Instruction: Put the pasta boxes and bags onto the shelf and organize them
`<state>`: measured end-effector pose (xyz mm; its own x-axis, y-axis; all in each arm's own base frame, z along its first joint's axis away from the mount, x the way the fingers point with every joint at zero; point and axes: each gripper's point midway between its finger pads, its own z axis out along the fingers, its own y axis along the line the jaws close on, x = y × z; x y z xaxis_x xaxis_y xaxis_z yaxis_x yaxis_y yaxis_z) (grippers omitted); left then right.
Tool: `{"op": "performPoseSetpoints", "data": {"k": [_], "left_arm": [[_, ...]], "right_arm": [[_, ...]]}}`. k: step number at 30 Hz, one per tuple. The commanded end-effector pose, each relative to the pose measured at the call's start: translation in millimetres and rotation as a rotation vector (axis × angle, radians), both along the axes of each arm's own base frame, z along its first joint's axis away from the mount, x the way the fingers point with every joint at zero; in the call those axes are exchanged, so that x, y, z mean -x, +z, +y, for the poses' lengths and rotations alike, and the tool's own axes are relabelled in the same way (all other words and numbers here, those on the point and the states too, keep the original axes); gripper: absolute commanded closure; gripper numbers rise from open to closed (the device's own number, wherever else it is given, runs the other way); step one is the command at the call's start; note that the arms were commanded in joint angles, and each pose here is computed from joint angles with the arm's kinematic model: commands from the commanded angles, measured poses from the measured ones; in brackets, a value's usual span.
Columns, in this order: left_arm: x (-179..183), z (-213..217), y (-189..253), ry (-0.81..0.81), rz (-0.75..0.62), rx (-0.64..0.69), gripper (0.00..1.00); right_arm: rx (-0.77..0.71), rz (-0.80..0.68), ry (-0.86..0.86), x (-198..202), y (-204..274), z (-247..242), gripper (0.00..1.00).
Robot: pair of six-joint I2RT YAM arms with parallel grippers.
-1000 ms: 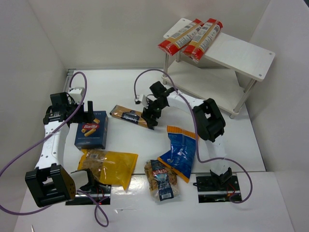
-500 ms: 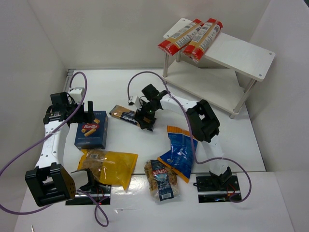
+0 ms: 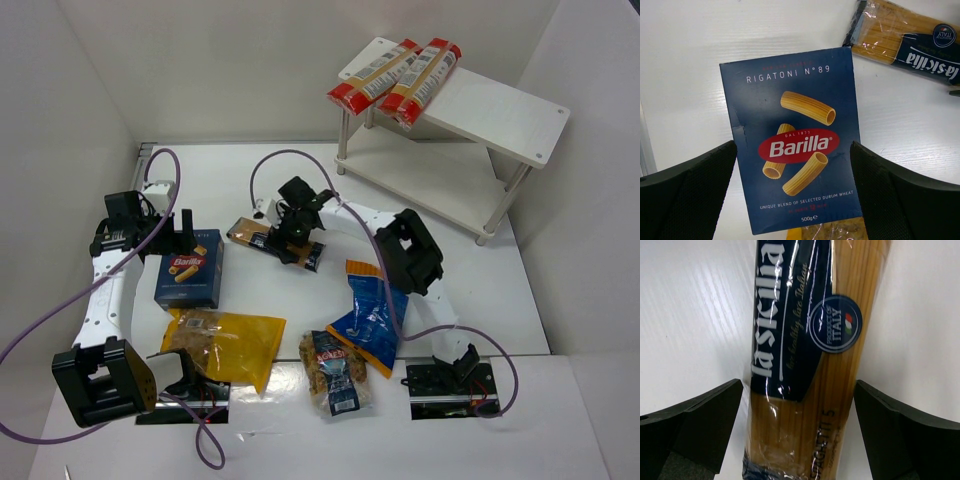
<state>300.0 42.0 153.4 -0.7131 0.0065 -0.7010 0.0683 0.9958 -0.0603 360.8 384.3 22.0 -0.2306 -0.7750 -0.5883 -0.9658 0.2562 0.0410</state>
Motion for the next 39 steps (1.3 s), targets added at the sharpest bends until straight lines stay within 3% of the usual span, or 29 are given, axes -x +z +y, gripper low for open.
{"op": "performPoseSetpoints", "data": {"k": [1,4,6,7,8,9,12,18,22,28,39], "left_arm": [[-1.6,-2.1,11.2,-0.026,-0.039,-0.016,0.01],[-1.5,-2.5,11.2,-0.020,-0.039,-0.010,0.01],[-1.5,-2.5,11.2,-0.020,-0.039,-0.010,0.01],[-1.3,-0.7,10.9,-0.012,-0.037,-0.017,0.01],[-1.3,-0.7,10.9,-0.012,-0.036,-0.017,0.01],[-1.3,-0.7,10.9,-0.012,-0.036,-0.017,0.01],[-0.9,-0.8,13.5,-0.012,-0.045,-0.020,0.01],[-0.4,-1.3,16.1,-0.006,-0.053,-0.016,0.01],[0.1,-1.4,18.7,-0.006,-0.062,-0.018,0.01],[-0.9,0.5,22.4,0.001,-0.078,-0.029,0.01],[-0.3,0.3,25.0,0.001,-0.087,-0.032,0.01]], "right_arm": [[0.101,0.041,-0.005,18.2,-29.9,-0.6,0.00],[0.172,0.005,0.009,28.3,-38.6,-2.7,0.00],[0.192,-0.008,0.022,31.9,-41.7,-3.2,0.10],[0.217,0.013,0.038,42.0,-47.6,-4.1,0.20],[0.236,0.023,0.052,44.0,-52.1,-7.0,0.74],[0.248,0.035,0.053,44.9,-53.8,-8.0,1.00],[0.250,0.082,0.060,49.7,-54.3,-10.8,1.00],[-0.021,-0.028,-0.053,23.5,68.9,-5.3,1.00],[-0.105,-0.081,-0.111,13.7,118.2,-12.2,1.00],[-0.158,-0.115,-0.240,-0.8,153.1,-35.4,1.00],[-0.277,-0.222,-0.307,3.8,214.3,-51.3,1.00]]}}
